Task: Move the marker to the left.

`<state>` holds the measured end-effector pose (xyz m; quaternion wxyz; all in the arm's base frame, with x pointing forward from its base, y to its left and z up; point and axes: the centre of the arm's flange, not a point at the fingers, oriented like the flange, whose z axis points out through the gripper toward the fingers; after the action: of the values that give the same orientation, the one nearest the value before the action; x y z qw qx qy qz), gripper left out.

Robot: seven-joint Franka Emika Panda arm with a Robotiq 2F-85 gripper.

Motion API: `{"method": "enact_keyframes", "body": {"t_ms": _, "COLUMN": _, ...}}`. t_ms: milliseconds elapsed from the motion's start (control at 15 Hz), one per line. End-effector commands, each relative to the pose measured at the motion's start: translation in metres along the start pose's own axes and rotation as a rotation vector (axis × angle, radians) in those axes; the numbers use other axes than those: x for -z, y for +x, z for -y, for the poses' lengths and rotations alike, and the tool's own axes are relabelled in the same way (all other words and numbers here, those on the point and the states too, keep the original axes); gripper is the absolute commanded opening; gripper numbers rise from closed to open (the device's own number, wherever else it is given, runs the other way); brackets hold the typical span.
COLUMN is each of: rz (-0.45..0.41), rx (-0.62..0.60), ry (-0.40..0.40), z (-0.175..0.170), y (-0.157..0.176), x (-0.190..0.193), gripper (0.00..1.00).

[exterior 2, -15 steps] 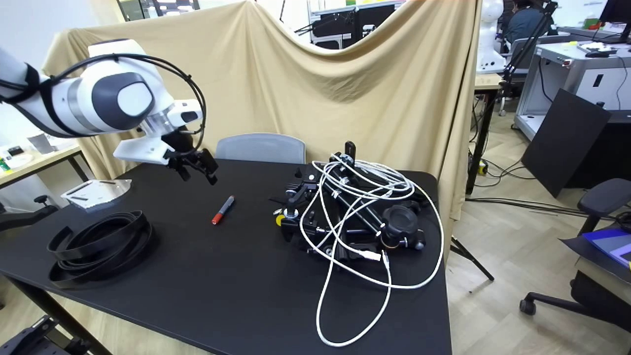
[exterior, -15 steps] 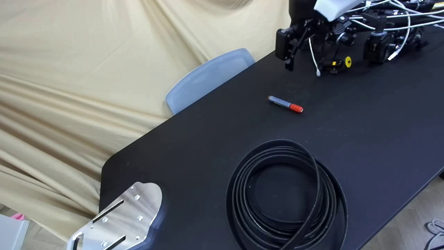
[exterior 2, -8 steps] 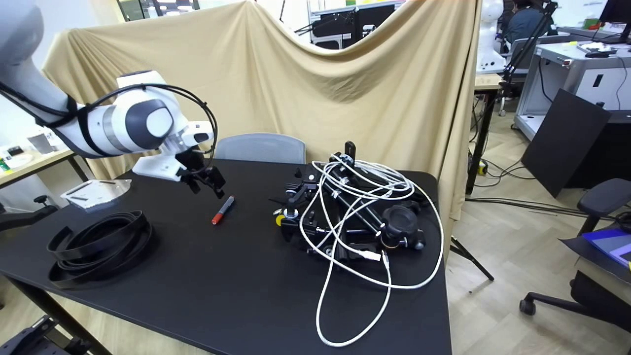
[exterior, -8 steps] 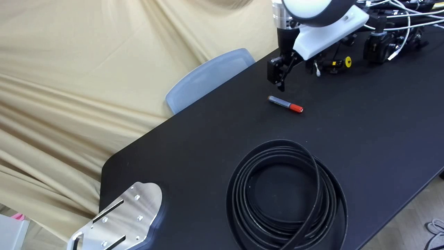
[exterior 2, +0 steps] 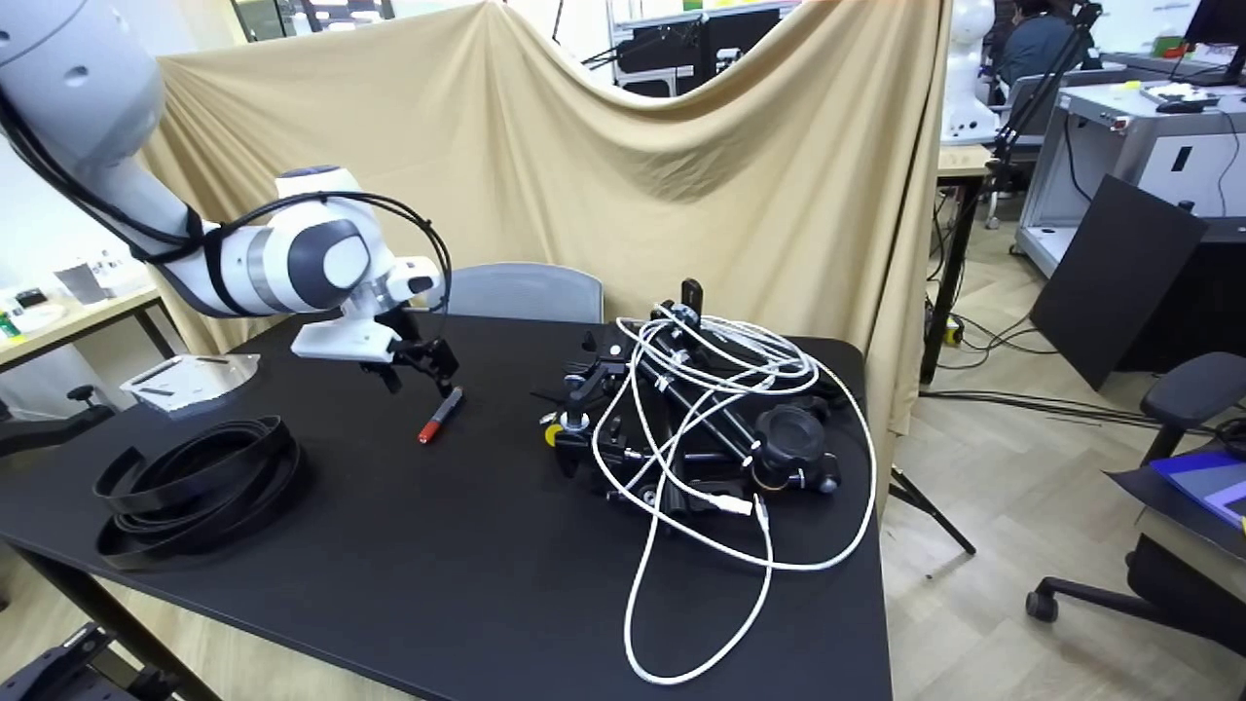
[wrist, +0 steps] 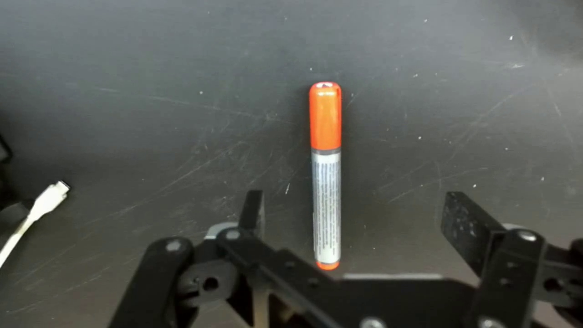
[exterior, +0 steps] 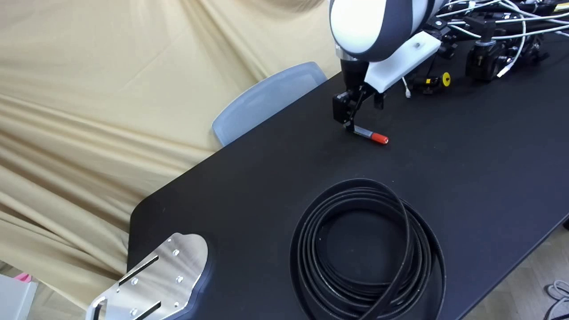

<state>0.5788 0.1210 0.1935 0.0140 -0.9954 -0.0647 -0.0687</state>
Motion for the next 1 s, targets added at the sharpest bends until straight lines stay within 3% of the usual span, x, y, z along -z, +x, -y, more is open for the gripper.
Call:
{"method": "enact_keyframes", "body": {"t_ms": 0, "rz": 0.028, "rx": 0.037, "ry": 0.021, "z": -0.002, "y": 0.021, "x": -0.015, "gripper": 1.0}}
{"method": "enact_keyframes", "body": {"t_ms": 467, "rz": 0.06, "rx": 0.062, "ry": 0.012, "z": -0.004, "y": 0.025, "x": -0.034, "gripper": 1.0}}
{"method": "enact_keyframes", "body": {"t_ms": 600, "rz": 0.063, "rx": 0.057, "ry": 0.01, "z": -0.006, "y": 0.026, "x": -0.038, "gripper": 0.73}}
{"method": "enact_keyframes", "body": {"t_ms": 933, "rz": 0.063, "rx": 0.048, "ry": 0.007, "z": -0.011, "y": 0.027, "x": -0.041, "gripper": 0.39}}
